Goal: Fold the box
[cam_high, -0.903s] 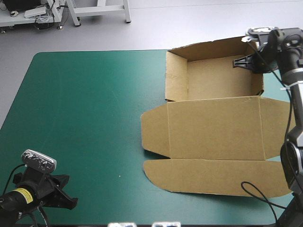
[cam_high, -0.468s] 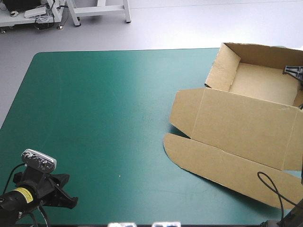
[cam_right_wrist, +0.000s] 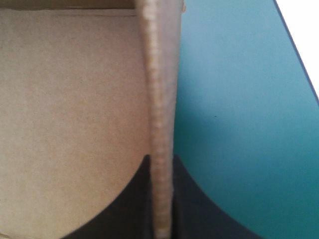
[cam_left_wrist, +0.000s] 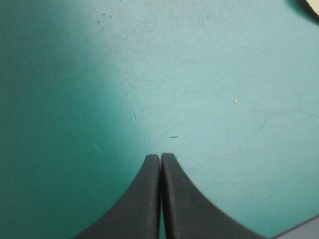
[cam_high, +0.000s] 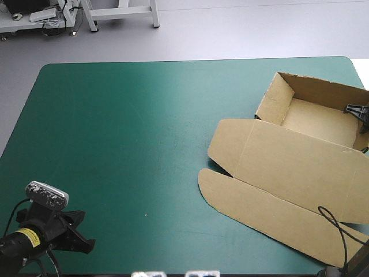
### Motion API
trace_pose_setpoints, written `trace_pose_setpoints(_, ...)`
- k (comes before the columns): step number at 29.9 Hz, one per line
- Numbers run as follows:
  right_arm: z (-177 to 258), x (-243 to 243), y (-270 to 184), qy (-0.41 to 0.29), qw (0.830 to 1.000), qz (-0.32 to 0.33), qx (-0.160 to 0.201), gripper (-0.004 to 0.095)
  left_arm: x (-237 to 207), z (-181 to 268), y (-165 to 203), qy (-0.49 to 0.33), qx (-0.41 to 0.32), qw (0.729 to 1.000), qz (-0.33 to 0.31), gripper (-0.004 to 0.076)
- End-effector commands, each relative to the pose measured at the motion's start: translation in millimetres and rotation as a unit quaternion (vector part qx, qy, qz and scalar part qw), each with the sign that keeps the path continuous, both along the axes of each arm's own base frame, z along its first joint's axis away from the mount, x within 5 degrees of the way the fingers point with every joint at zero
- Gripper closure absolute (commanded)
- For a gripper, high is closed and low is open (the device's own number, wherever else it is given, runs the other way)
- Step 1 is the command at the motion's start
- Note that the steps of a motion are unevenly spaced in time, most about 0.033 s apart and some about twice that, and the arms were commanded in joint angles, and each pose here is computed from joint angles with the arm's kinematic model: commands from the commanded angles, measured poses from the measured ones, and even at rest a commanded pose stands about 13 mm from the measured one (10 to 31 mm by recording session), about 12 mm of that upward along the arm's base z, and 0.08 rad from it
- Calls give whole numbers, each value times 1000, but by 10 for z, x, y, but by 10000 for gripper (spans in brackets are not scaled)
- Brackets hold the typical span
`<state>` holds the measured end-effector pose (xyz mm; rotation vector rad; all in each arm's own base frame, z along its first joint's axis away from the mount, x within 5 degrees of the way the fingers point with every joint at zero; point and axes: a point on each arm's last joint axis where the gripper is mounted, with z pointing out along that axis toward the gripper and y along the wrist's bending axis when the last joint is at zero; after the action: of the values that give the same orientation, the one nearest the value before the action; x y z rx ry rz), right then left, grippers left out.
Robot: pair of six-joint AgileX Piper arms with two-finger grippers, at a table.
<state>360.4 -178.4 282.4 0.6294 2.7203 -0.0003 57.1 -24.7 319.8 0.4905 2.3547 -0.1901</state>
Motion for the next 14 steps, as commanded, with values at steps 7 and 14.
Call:
trace_pose_setpoints(7,-171,96,-72,11,1000,1,8,918,33,101,-24,-31,-18,999,-2,733)
trace_pose_setpoints(14,-202,43,-161,52,998,18,-44,648,33,101,-24,-31,-18,999,-2,733)
